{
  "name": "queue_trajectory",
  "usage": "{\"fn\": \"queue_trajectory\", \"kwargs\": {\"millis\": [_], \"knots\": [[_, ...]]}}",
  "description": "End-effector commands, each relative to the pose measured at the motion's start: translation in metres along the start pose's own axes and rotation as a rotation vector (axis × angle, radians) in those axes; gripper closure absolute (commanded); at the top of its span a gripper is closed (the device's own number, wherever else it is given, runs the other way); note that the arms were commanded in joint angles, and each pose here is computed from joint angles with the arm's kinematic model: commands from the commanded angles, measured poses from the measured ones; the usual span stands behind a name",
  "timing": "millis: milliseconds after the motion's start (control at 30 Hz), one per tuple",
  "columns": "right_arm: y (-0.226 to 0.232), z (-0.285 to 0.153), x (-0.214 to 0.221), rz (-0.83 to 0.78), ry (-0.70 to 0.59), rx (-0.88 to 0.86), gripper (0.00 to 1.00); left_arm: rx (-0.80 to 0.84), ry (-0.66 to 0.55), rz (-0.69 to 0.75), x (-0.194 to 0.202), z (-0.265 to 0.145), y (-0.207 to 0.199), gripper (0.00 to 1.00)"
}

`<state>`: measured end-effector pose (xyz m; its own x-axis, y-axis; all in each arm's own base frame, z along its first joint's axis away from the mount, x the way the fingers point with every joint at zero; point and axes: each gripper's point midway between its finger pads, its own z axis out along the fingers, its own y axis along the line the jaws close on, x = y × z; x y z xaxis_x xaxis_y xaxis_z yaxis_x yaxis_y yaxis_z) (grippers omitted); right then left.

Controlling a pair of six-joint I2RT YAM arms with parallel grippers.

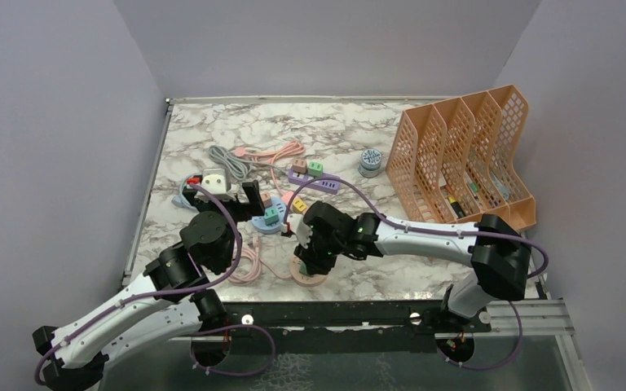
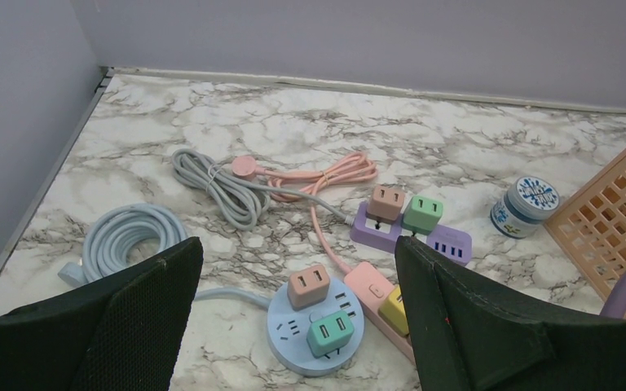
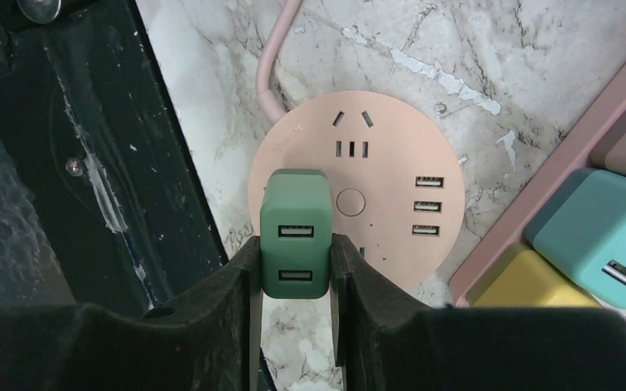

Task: Insert the plug

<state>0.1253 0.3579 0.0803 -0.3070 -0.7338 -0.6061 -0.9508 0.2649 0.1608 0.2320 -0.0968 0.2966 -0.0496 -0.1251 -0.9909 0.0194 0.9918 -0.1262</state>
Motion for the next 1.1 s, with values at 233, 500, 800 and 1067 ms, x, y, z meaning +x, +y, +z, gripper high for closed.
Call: {"fn": "queue_trajectory", "kwargs": {"millis": [233, 500, 800, 1067], "knots": [[-0.005, 0.015, 0.028, -0.022, 0.1, 0.085, 0.99, 0.0, -0.008, -0.014, 0.001, 0.002, -0.002, 0.1], [-0.015, 0.045, 0.061, -0.011, 0.196, 0.207, 0.99, -0.212, -0.02, -0.069, 0.0, -0.005, 0.038, 0.1], [-0.019, 0.062, 0.105, 0.042, 0.401, 0.262, 0.99, -0.21, -0.061, -0.125, -0.006, -0.01, 0.046, 0.1], [-0.016, 0.055, 0.131, 0.111, 0.598, 0.306, 0.99, -0.275, -0.072, -0.135, -0.019, -0.014, 0.057, 0.1]]}}
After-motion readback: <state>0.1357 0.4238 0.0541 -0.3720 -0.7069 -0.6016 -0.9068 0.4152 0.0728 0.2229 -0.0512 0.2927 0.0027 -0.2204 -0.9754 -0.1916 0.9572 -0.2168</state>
